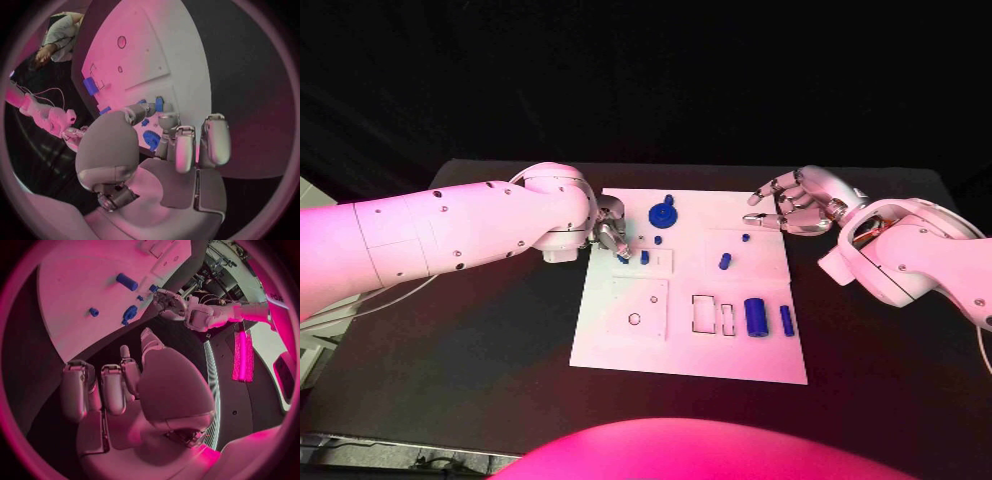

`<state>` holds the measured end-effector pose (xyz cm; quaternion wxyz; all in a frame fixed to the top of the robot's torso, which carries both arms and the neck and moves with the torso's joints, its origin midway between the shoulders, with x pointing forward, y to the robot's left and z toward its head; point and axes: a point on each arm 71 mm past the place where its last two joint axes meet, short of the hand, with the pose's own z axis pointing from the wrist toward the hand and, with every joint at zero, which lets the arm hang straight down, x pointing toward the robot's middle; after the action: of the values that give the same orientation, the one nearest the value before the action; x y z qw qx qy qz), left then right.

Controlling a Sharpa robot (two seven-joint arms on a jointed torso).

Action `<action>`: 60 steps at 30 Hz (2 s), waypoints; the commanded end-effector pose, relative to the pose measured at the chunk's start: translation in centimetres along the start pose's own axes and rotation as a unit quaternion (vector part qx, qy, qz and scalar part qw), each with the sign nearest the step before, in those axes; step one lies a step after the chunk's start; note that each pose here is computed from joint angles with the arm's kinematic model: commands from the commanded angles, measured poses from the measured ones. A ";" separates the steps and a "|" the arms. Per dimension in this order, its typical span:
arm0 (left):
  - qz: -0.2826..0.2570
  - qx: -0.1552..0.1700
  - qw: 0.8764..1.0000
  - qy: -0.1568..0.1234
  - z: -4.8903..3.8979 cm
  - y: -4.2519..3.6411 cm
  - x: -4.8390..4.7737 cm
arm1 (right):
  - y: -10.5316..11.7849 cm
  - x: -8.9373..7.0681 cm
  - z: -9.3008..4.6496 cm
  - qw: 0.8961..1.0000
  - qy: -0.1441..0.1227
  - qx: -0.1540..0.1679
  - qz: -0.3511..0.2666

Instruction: Assemble the parts on the task board

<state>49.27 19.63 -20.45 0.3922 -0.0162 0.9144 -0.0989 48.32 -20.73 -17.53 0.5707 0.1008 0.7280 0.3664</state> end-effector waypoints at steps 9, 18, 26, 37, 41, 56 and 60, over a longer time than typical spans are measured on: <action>0.003 0.004 1.000 0.008 0.18 -0.25 0.22 | 0.2 0.2 0.0 1.000 0.007 -0.008 -0.003; 0.002 0.003 1.000 0.006 0.29 -0.27 0.29 | 0.2 0.2 0.0 1.000 0.007 -0.008 -0.003; 0.008 0.002 1.000 0.012 0.37 -0.28 0.56 | 0.2 0.2 0.0 1.000 0.007 -0.008 -0.003; 0.020 0.005 0.999 0.027 0.26 -0.49 1.09 | 0.1 0.2 0.0 1.000 0.008 -0.008 -0.004; 0.023 0.007 0.999 0.031 0.20 -0.62 1.26 | 0.2 0.2 0.0 1.000 0.008 -0.008 -0.004; 0.018 0.006 0.999 0.028 0.40 -0.62 1.32 | 0.2 0.3 0.0 1.000 0.009 -0.008 -0.003; 0.014 0.004 1.000 0.027 0.55 -0.54 1.28 | 0.2 0.3 0.0 1.000 0.009 -0.009 -0.003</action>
<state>49.19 19.19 -20.83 0.3875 -0.0055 0.9170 -0.0941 48.29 -20.61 -17.58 0.5695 0.0998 0.7284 0.3677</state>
